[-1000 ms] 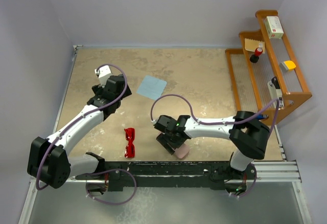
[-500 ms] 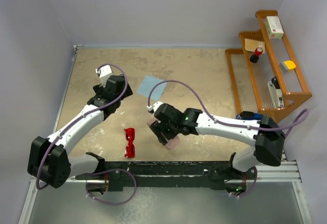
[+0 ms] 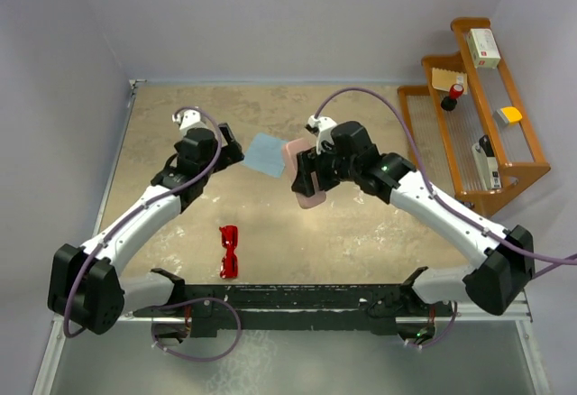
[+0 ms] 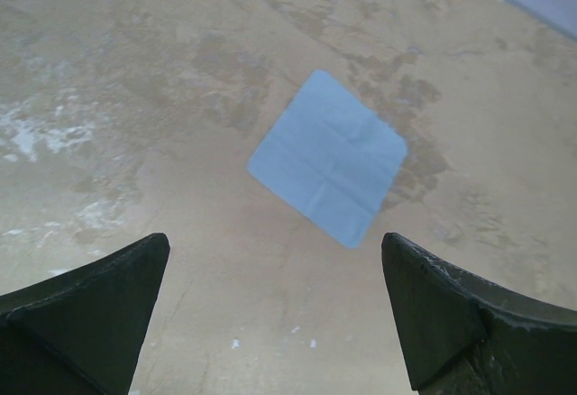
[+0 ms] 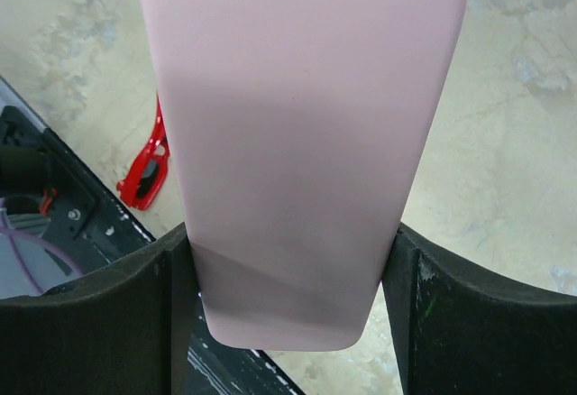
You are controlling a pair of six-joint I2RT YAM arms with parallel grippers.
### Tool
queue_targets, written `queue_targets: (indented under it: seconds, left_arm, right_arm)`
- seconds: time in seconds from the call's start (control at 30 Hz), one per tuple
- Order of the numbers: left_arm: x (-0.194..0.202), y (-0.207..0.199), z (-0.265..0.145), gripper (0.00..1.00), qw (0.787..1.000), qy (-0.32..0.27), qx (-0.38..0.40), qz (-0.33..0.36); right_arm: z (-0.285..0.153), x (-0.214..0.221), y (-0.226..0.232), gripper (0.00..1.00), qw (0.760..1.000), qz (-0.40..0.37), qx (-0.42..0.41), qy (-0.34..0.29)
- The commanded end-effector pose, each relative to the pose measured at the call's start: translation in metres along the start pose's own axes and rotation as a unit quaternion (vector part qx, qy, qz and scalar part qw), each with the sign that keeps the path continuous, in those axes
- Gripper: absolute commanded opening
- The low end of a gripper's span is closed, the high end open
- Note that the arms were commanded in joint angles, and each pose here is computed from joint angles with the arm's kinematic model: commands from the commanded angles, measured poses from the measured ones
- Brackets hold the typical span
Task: Organize the sunglasses
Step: Pick up the sunglasses case from the center of the board, then open the sunglasses case.
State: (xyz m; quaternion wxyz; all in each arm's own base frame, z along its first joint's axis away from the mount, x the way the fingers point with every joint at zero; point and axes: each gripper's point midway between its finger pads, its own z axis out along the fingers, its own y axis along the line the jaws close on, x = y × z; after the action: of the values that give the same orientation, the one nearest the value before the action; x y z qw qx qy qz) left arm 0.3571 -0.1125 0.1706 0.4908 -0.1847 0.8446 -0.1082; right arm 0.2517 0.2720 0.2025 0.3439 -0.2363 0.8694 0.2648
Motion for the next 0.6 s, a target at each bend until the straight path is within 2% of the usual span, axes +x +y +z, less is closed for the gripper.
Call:
queue_targets:
  seconds: [0.0, 0.2, 0.4, 0.43, 0.5, 0.57]
  left_arm:
    - [-0.031, -0.056, -0.021, 0.98, 0.989, -0.024, 0.144, -0.012]
    - [-0.05, -0.093, -0.057, 0.97, 0.962, -0.054, 0.266, -0.03]
    - [-0.06, -0.133, -0.089, 0.97, 0.914, -0.054, 0.399, -0.045]
    - [-0.059, -0.138, -0.089, 0.95, 0.908, -0.048, 0.413, -0.046]
    - [-0.06, -0.148, -0.093, 0.83, 0.895, -0.044, 0.442, -0.048]
    - [-0.063, -0.158, -0.097, 0.83, 0.88, -0.038, 0.471, -0.053]
  right_arm:
    - [-0.01, -0.052, 0.025, 0.0, 0.994, -0.017, -0.092, -0.06]
    - [-0.026, -0.093, 0.017, 0.0, 0.98, 0.012, -0.162, -0.115]
    - [-0.04, -0.121, 0.012, 0.0, 0.965, 0.016, -0.225, -0.133]
    - [-0.041, -0.125, 0.012, 0.0, 0.964, 0.014, -0.227, -0.136]
    - [-0.043, -0.132, 0.011, 0.0, 0.963, 0.014, -0.228, -0.142]
    - [-0.045, -0.137, 0.009, 0.0, 0.962, 0.012, -0.231, -0.146]
